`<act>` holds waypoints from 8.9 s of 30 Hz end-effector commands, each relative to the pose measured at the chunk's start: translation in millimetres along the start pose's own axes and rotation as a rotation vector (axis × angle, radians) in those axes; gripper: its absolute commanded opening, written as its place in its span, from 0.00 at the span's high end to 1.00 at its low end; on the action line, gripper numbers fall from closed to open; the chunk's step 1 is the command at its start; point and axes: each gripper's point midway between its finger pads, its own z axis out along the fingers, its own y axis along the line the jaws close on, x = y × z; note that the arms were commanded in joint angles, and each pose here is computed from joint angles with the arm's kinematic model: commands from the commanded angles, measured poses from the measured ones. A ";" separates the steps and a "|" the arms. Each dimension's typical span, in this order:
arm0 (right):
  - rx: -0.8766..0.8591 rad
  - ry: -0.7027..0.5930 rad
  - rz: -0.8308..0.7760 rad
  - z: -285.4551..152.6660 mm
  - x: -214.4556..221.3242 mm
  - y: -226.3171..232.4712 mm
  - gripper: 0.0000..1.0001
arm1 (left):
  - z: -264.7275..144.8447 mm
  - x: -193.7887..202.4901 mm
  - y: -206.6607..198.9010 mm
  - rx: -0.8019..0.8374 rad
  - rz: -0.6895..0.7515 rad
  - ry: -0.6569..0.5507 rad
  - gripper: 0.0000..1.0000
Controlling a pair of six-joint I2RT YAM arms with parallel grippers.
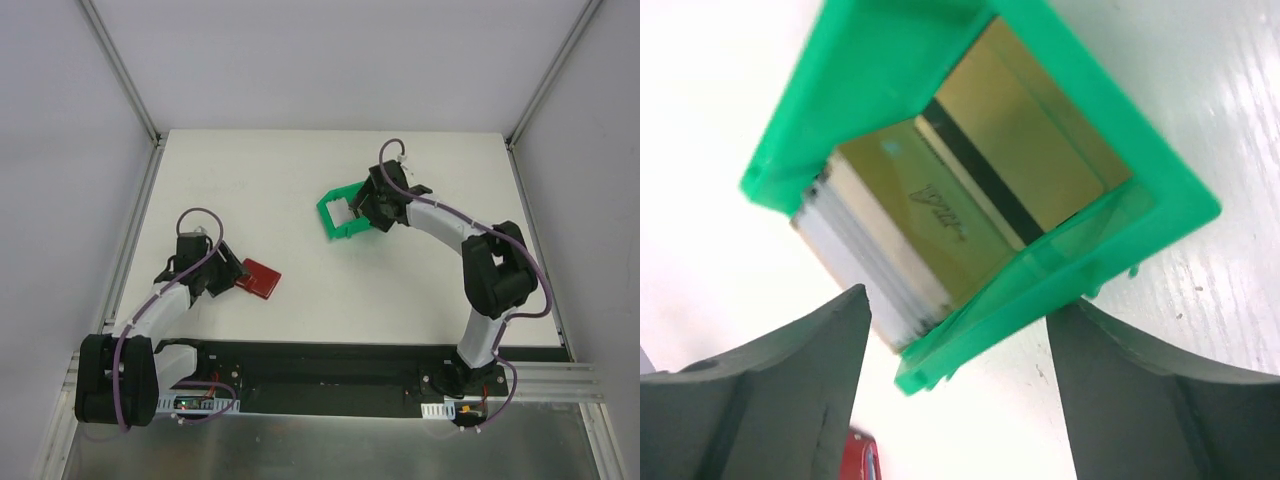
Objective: Put the credit cards into the card holder
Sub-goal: Move the card holder to the center of the board, then turn over the card holder at the center of the board, then open the card holder at the center of the board.
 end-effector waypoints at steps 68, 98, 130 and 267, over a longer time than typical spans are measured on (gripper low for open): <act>-0.104 0.091 -1.019 -122.9 97.9 -54.9 0.99 | 14.7 39.6 -99.5 0.147 0.311 0.069 0.20; -0.296 0.333 -0.906 -124.3 185.1 -24.4 0.42 | -5.7 48.7 -58.1 0.125 0.180 0.097 0.15; -0.448 0.531 -0.562 -84.0 233.4 -68.9 0.67 | 40.8 123.2 -127.1 0.264 0.274 0.291 0.47; -0.925 0.675 -0.974 -105.0 252.2 -45.9 0.97 | 65.0 102.8 -154.5 0.558 0.536 0.381 1.00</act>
